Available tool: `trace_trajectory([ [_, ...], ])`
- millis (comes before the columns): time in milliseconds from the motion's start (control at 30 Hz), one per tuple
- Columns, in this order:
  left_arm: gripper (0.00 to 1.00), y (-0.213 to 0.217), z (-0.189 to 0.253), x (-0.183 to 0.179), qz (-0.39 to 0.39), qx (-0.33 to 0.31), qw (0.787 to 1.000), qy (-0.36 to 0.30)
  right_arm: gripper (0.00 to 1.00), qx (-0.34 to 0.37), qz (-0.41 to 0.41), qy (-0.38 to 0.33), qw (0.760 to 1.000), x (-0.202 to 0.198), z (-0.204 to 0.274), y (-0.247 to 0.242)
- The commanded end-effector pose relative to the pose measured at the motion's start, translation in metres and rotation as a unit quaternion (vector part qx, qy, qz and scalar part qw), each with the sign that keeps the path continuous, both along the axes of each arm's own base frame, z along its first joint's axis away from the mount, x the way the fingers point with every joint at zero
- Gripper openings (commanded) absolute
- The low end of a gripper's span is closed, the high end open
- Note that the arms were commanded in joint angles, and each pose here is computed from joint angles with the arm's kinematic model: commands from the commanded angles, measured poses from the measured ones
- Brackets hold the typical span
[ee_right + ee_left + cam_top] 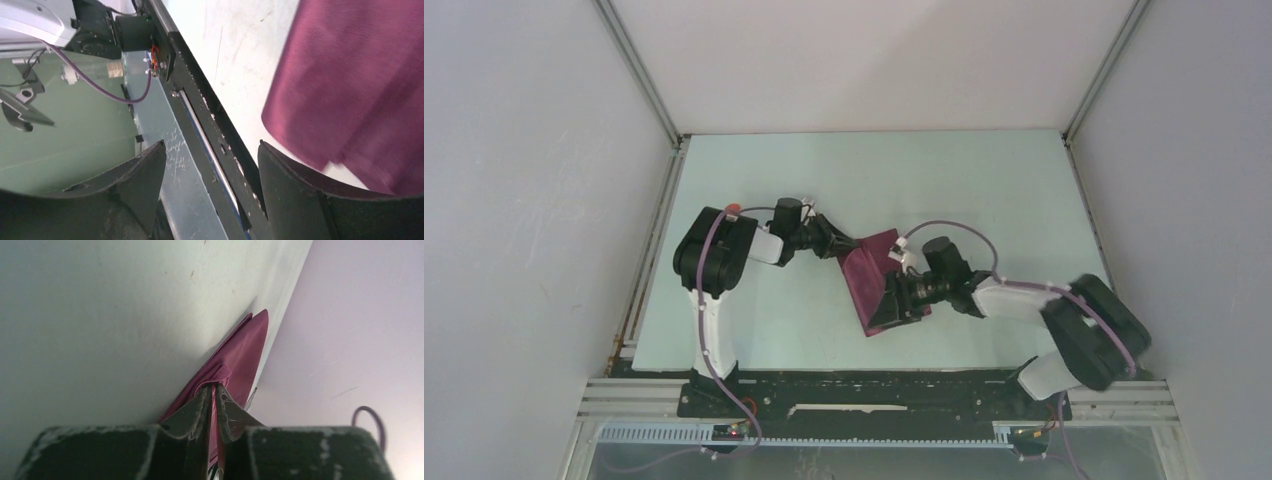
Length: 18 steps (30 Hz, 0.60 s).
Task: Fold the napkin into a case and place the utensils inside
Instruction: Fold the lower triangle-folded napkin at the center of the board.
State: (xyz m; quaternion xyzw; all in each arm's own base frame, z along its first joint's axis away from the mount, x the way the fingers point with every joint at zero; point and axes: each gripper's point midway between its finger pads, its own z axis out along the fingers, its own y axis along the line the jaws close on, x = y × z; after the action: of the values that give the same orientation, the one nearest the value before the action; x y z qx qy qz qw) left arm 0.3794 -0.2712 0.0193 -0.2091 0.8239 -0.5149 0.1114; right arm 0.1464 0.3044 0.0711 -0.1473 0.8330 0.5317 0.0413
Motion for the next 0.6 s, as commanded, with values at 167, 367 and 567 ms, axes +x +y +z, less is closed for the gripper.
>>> trace_trajectory([
  [167,0.54,-0.001,0.113,0.017,-0.016,-0.008,0.992,-0.123,0.76,-0.195,-0.212,-0.022,0.957,0.066,-0.009,-0.129],
  [367,0.71,-0.01,0.141,-0.02,-0.048,0.032,0.987,-0.151,0.74,-0.196,-0.256,0.056,0.945,0.075,-0.025,-0.157],
  [567,0.72,-0.035,0.097,-0.092,-0.072,0.172,0.97,-0.156,0.68,-0.166,-0.233,0.082,0.955,0.079,-0.04,-0.141],
])
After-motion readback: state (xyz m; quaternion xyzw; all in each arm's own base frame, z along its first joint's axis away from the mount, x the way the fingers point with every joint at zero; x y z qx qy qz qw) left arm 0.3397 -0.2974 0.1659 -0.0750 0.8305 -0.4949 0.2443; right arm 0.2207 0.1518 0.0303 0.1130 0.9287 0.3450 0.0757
